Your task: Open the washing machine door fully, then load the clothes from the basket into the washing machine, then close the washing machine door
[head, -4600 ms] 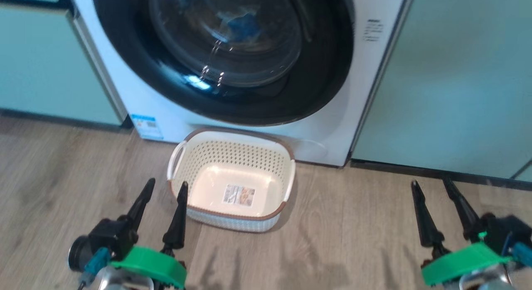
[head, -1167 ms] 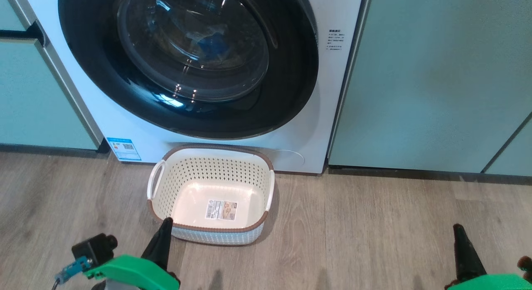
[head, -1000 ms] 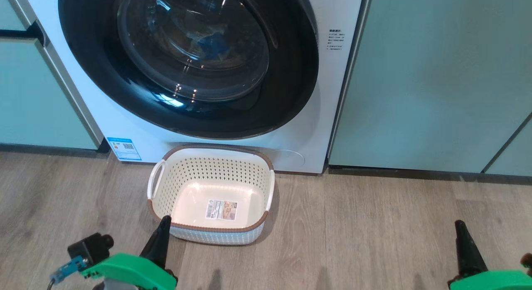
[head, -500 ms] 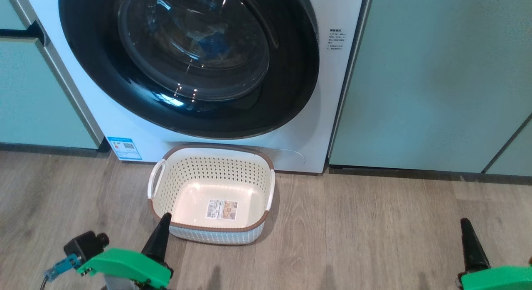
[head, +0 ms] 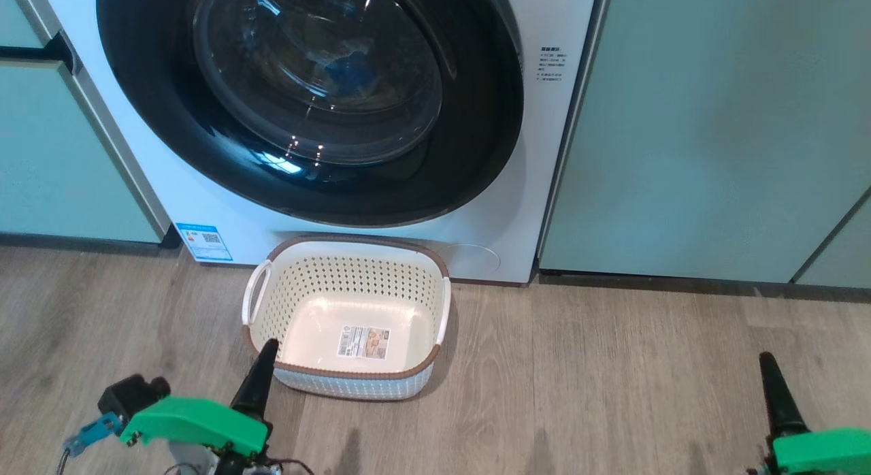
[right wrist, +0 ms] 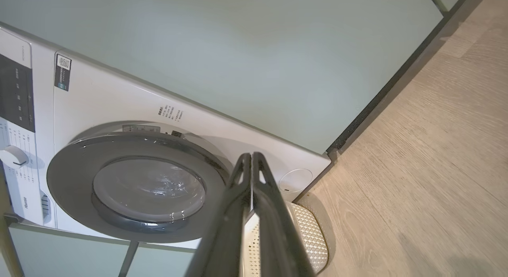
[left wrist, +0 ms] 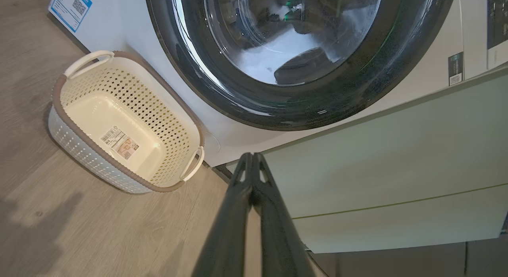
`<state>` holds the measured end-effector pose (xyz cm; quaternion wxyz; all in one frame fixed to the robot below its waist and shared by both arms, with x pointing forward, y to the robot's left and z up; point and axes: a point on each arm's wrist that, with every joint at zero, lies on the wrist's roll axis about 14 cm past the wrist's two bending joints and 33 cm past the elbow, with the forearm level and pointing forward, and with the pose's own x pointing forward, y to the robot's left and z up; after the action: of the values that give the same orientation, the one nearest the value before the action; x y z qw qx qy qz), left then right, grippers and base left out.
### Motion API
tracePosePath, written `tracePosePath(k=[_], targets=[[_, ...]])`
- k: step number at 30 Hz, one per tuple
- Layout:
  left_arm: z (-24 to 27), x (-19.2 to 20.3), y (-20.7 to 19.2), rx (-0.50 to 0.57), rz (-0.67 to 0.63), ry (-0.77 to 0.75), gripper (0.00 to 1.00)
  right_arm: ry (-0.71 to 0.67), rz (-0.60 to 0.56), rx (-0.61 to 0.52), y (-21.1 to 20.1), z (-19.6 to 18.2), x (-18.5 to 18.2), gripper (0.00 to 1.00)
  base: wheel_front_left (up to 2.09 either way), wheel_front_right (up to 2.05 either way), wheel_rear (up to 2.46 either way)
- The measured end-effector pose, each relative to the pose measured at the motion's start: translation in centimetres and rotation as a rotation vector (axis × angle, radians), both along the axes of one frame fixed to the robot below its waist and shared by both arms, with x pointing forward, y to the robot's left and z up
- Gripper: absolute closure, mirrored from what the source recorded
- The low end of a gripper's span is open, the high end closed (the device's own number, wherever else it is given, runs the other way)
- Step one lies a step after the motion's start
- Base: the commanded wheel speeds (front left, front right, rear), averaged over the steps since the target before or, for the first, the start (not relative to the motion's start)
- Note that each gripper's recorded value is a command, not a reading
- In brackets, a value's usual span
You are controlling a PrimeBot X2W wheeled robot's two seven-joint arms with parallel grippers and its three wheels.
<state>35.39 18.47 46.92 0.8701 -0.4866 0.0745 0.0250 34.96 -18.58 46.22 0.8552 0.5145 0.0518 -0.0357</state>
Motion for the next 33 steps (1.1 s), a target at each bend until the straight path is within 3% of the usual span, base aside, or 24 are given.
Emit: tracePosePath(k=[33], targets=[[0.0, 1.1, 0.3, -0.372, 0.053, -0.01, 1.0, -0.015, -0.053, 0.339, -1.1, 0.6, 1.3, 1.0, 0.0, 0.0, 0.0]])
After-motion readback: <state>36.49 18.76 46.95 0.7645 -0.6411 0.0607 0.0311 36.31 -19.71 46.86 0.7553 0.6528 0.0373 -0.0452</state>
